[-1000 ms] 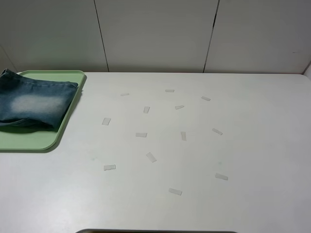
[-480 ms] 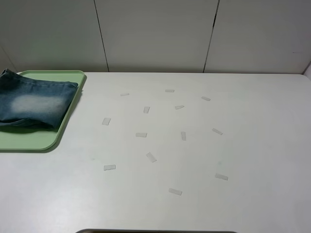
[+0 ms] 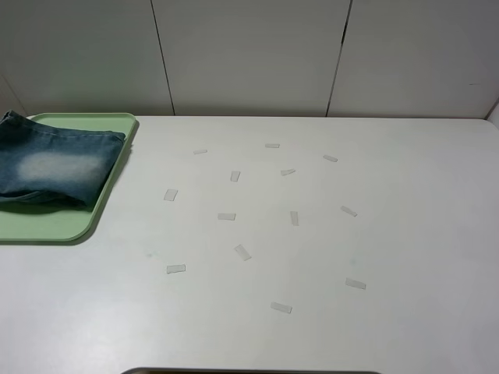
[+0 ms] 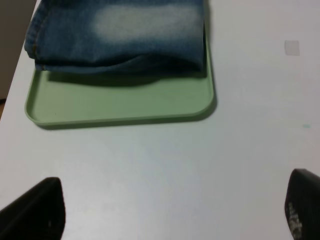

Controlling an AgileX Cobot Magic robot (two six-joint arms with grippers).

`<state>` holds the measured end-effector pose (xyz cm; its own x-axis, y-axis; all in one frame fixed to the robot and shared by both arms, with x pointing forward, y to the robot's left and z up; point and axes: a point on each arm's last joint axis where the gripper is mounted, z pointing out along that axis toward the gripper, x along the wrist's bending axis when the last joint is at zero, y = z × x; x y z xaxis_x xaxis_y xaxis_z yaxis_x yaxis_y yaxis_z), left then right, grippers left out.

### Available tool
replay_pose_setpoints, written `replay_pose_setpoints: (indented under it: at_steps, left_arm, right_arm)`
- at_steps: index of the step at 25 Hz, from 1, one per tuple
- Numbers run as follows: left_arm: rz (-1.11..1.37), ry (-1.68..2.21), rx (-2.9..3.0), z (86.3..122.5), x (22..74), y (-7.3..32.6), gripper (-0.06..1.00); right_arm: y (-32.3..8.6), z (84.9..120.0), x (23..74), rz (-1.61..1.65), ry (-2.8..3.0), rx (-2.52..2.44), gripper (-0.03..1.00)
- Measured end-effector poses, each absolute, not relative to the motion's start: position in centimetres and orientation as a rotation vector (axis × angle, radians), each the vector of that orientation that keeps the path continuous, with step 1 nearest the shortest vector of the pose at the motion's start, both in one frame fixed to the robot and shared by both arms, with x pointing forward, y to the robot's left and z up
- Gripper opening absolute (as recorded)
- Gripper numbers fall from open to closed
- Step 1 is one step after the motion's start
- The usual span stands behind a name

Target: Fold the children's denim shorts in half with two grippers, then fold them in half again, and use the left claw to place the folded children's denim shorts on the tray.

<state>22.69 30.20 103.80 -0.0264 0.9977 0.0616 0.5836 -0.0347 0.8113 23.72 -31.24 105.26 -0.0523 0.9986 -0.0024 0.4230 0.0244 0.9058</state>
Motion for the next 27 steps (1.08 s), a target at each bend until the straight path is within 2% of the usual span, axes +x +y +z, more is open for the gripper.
replay_pose_setpoints:
  at_steps: [27]
  left_arm:
    - [0.924,1.664,1.671,103.83,22.72,30.22,0.87]
  right_arm:
    - [-31.24,105.26,23.72,0.997,1.571,1.489,0.63]
